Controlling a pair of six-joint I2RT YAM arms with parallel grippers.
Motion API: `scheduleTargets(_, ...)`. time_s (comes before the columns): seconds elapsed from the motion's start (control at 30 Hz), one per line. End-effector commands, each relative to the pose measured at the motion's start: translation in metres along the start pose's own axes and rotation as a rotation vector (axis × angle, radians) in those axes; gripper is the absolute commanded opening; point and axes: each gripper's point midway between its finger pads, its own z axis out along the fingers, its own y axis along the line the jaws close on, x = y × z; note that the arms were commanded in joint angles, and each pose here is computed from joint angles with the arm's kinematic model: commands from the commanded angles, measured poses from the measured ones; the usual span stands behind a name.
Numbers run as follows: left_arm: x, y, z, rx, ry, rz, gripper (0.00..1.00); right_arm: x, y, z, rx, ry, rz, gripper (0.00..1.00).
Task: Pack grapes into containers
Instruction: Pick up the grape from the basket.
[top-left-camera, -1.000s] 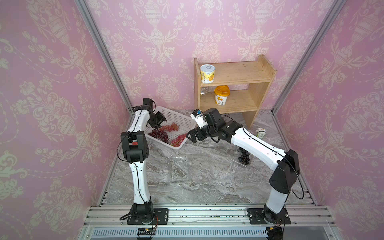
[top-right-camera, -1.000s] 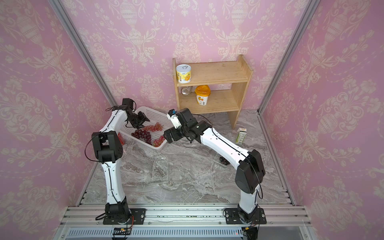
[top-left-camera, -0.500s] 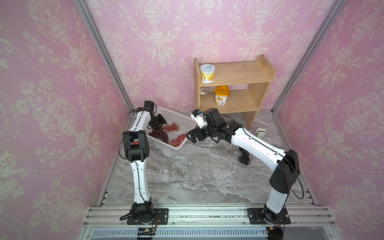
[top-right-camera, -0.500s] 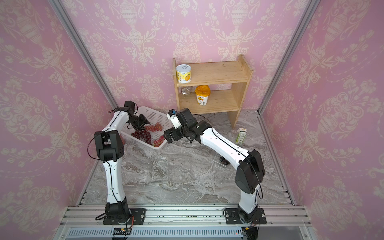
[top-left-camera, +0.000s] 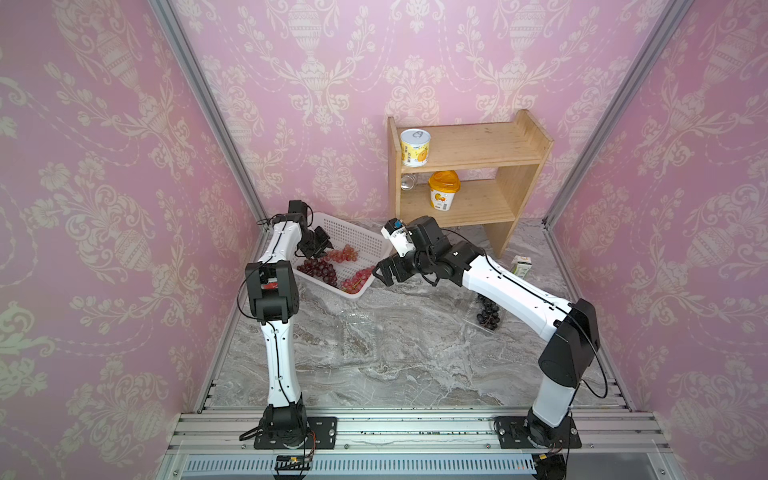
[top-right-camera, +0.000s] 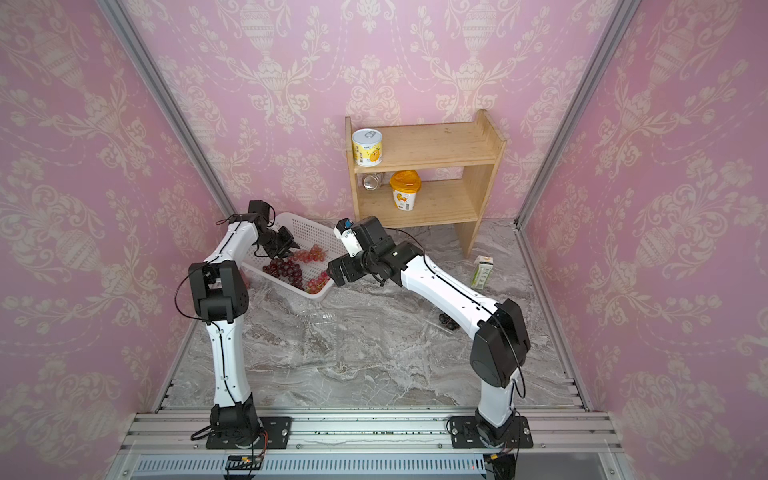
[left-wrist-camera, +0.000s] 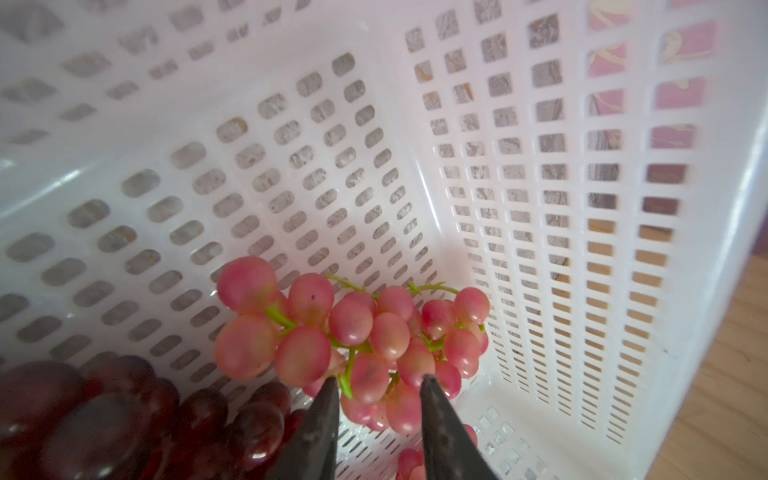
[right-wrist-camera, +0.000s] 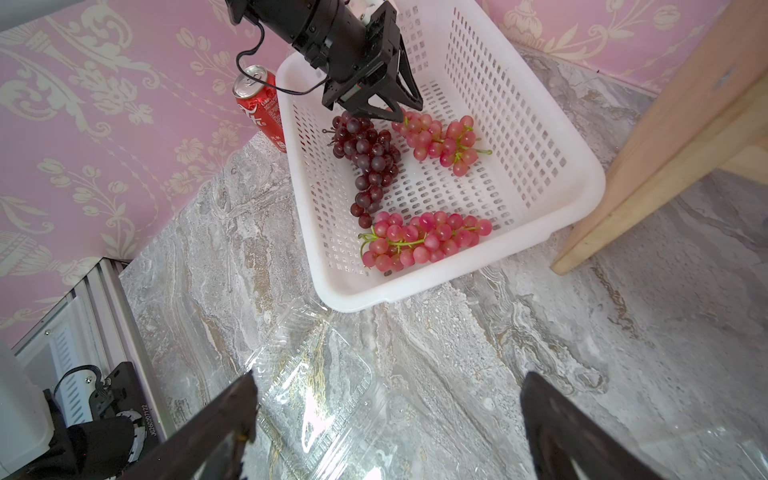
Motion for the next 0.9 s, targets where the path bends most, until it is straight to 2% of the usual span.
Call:
scheduleTargets(0.0,-0.002,-0.004,-0.002,-0.007,-0.011,0.016,0.36,0.005,0.002,0.008,-0.009,0.012,0.015,0.99)
scheduleTargets(0.87,0.007,0.018,0.012,-0.077,0.035,0.024,0.35,0.006,0.004,0.01,-0.021,0.01,0.032,0.99)
